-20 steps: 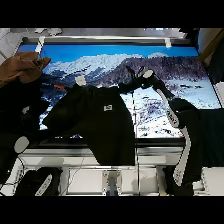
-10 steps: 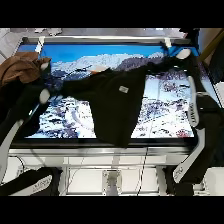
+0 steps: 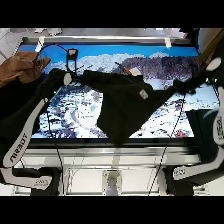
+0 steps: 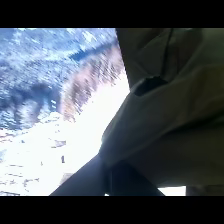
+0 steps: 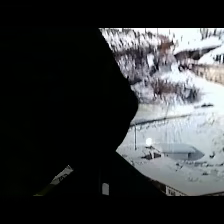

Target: Fold the clothes and pants, and hang the long-sleeved shirts on hangers.

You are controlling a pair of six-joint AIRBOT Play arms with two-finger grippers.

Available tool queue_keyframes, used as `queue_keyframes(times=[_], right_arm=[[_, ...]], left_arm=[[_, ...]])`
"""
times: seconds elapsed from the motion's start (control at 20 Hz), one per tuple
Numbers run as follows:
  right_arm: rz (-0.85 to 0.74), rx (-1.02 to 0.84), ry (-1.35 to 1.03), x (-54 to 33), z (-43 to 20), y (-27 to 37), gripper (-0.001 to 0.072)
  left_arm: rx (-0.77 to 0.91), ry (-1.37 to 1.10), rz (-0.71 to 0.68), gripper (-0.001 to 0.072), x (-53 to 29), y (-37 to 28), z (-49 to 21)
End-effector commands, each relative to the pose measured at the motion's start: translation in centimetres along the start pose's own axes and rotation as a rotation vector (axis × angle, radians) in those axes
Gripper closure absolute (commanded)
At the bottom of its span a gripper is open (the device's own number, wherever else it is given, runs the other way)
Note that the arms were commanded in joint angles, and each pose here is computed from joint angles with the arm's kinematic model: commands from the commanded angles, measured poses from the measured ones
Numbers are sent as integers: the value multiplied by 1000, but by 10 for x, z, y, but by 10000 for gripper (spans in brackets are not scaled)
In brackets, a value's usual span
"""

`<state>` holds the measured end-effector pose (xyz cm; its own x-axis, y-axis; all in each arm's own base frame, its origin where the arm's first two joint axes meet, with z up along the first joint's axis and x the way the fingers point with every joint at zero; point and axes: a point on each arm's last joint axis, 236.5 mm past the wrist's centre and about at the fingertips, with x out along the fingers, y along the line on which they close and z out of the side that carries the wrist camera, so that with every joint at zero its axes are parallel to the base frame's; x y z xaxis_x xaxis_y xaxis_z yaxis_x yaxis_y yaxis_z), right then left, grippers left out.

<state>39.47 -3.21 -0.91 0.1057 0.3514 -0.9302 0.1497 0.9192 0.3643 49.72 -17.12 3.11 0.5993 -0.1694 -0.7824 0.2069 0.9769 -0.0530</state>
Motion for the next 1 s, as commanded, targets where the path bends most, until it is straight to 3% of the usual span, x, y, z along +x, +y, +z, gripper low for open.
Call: queue_keyframes(times=[0.0,0.05,0.1,0.15,0.2,0.45,0.55,0.65,0.7,0.85,0.95], right_arm=[[46,109,32,56,-86,-4,693],[65,142,29,68,-104,-1,689],[84,143,26,73,-118,3,573],[101,131,20,72,-125,8,325],[111,120,3,64,-125,14,170],[2,-38,-219,-17,-86,21,171],[-68,-91,-310,-50,-68,19,172],[-75,-110,-372,-70,-53,25,173],[-65,-111,-399,-76,-47,29,172],[-33,-101,-421,-77,-42,36,173],[-31,-101,-421,-77,-42,37,173]], left_arm=[[50,50,-16,633,7,-18,-13],[51,52,-17,283,5,-19,-13],[50,59,-14,-13,-1,-18,-13],[44,70,-4,9,-13,-12,-14],[39,79,13,9,-28,-3,-13],[-28,223,85,9,-106,39,-70],[-63,331,15,9,-109,23,-143],[-58,247,-31,16,-98,12,-167],[-41,142,-37,39,-94,12,-149],[84,-190,-3,228,-99,17,-45],[189,-169,32,227,-85,20,-3]])
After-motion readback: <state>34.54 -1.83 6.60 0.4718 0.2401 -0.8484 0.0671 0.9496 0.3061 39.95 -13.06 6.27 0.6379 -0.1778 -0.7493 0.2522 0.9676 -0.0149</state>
